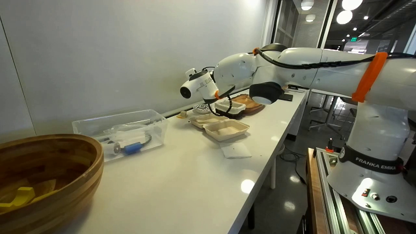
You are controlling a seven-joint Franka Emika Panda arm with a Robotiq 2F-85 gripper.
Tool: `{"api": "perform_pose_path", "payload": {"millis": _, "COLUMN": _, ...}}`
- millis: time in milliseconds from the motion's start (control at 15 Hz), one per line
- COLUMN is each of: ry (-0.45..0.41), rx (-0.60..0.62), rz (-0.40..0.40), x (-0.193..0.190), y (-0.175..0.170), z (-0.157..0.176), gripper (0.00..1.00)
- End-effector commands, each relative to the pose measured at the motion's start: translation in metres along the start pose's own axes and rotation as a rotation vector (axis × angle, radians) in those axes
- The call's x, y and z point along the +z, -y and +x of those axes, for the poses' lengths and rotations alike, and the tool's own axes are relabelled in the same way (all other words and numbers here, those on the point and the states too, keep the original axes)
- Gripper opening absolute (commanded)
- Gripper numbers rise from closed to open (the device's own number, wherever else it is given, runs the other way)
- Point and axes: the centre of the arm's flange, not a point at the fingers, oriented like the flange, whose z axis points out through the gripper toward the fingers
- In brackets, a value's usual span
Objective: Pour the contents in the coffee cup into the black and white bowl.
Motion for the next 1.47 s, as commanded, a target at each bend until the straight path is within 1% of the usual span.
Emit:
{"api": "perform_pose_path", "payload": {"millis": 0, "ry": 0.063, "rx": 0.088, "rz": 0.158, "x": -0.023, "y": -0.040, "z": 0.018, "gripper": 0.01}}
{"api": "perform_pose_path", "payload": {"millis": 67, "ry": 0.077, "rx": 0.114, "rz": 0.193, "x": -0.028, "y": -0.056, "z": 0.023, "gripper": 0.01}}
{"api": "perform_pose_path", "payload": {"millis": 267, "ry": 0.083, "rx": 0.193, "rz": 0.305, "x": -0.049, "y": -0.118, "z": 0.041, "gripper": 0.01}}
{"api": "perform_pose_path", "payload": {"millis": 400, "ry": 0.061, "rx": 0.221, "rz": 0.389, "x": -0.067, "y": -0.146, "z": 0.050, "gripper": 0.01}}
{"api": "perform_pose_path", "payload": {"millis": 533, "ry": 0.031, "rx": 0.242, "rz": 0.475, "x": -0.089, "y": -0.164, "z": 0.053, "gripper": 0.01}}
{"api": "perform_pose_path", "payload": {"millis": 733, "ry": -0.010, "rx": 0.269, "rz": 0.604, "x": -0.127, "y": -0.177, "z": 0.055, "gripper": 0.01}}
{"api": "perform_pose_path", "payload": {"millis": 1000, "ry": -0.039, "rx": 0.280, "rz": 0.795, "x": -0.172, "y": -0.191, "z": 0.050, "gripper": 0.01}}
{"api": "perform_pose_path", "payload": {"millis": 1200, "ry": -0.059, "rx": 0.291, "rz": 0.939, "x": -0.190, "y": -0.203, "z": 0.046, "gripper": 0.01}}
{"api": "perform_pose_path", "payload": {"millis": 1400, "ry": -0.078, "rx": 0.294, "rz": 1.078, "x": -0.197, "y": -0.211, "z": 0.036, "gripper": 0.01}}
